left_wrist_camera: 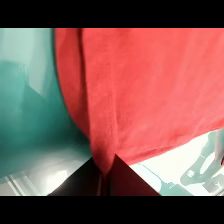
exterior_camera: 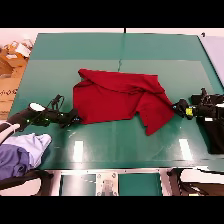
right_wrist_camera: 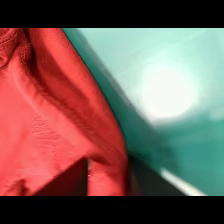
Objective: Fold the shirts.
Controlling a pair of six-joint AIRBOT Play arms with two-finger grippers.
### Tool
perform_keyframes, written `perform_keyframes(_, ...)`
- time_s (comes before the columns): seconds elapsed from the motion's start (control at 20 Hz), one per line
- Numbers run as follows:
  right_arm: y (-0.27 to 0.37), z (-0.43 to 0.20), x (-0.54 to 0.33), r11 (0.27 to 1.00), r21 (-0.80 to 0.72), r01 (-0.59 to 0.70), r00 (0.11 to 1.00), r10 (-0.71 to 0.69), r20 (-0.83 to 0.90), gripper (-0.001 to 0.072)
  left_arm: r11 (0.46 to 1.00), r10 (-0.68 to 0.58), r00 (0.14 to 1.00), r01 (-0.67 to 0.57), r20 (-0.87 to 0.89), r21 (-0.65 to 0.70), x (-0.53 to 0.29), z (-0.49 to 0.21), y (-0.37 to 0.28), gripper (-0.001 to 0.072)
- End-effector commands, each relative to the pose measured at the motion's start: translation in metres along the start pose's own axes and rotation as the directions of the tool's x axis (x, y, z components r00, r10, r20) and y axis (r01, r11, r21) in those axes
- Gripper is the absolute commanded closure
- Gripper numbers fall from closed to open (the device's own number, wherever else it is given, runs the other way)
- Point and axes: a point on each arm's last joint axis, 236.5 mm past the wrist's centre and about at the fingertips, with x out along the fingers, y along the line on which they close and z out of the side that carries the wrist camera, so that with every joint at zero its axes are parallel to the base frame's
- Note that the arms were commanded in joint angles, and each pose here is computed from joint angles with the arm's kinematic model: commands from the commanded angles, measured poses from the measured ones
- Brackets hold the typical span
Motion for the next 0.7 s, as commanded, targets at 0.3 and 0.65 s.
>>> perform_keyframes(0.3, 0.055, 0.001, -0.020, 0.988, -0.049, -0.146, 0.989, 0.145, -0.031, 0.0692, 0.978, 0.039, 0.998, -0.049, 0.054, 0.204, -0.026, 0.029, -0.021, 0.0686)
perform_keyframes(0.65, 0.329, 0.005, -0.277, 0.620, -0.574, -0.535, 0.665, 0.728, 0.167, 0.0692, 0.724, -0.163, 0.888, -0.189, 0.430, 0.664, -0.262, 0.060, -0.214, 0.0685)
